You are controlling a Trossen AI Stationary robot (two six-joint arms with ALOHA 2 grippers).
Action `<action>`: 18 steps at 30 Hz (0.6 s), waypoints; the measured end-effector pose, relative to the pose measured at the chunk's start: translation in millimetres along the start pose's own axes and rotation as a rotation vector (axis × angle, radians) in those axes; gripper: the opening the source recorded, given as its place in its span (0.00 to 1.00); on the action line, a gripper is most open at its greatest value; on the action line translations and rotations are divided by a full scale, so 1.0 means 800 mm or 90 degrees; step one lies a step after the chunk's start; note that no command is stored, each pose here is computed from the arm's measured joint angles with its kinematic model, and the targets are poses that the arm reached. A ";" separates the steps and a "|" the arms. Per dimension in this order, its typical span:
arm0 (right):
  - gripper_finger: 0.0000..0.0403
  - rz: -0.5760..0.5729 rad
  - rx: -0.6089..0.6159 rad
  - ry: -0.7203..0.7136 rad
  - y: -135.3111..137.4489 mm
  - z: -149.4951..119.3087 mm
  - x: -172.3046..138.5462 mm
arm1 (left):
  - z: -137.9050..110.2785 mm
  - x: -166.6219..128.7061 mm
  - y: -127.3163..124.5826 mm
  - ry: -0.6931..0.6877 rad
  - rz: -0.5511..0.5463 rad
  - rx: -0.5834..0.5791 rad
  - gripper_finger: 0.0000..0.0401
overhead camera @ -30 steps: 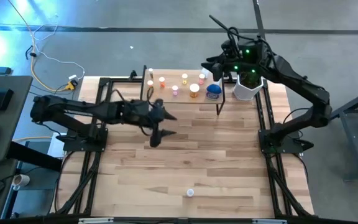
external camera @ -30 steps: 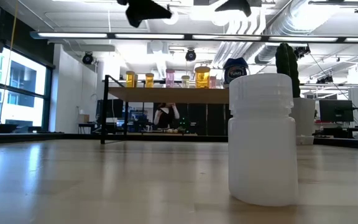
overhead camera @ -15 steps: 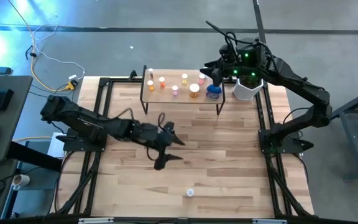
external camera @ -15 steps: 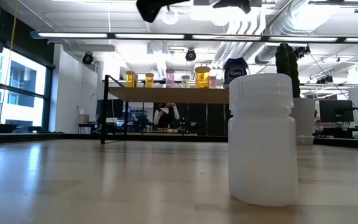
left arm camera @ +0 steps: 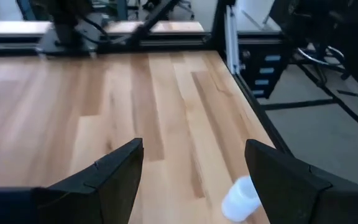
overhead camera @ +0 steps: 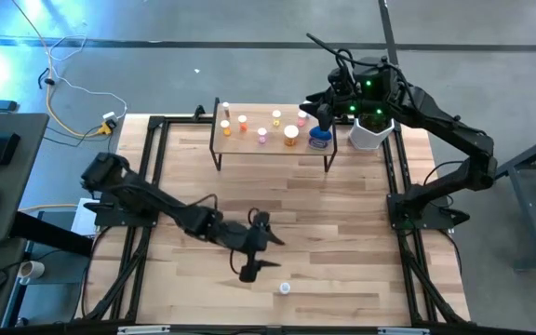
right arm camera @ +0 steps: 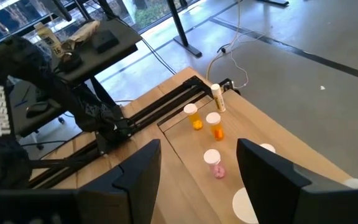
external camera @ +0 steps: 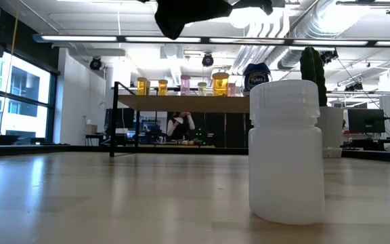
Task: Pick and place medicine bottles onto shelf by color
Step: Put the white medicine bottle on the shelf
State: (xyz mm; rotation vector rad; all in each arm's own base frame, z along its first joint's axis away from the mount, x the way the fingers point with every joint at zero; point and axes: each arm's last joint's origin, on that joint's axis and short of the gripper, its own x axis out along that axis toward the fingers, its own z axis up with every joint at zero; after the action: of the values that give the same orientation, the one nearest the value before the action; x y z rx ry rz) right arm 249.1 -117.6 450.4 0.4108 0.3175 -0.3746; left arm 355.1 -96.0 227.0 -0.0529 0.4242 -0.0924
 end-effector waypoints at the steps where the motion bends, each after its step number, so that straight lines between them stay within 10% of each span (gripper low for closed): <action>1: 0.50 -0.002 0.000 0.000 0.000 0.000 0.000 | -0.004 0.005 -0.003 0.002 -0.003 0.002 0.67; 18: 0.50 -0.006 -0.011 0.004 -0.001 -0.001 0.000 | -0.084 0.076 -0.046 0.009 -0.074 0.023 0.67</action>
State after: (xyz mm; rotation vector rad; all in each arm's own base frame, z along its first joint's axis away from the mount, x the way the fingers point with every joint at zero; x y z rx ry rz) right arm 248.8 -117.7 449.5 0.3933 0.3287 -0.3802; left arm 379.3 -141.2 143.3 -0.0417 0.4327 -0.2147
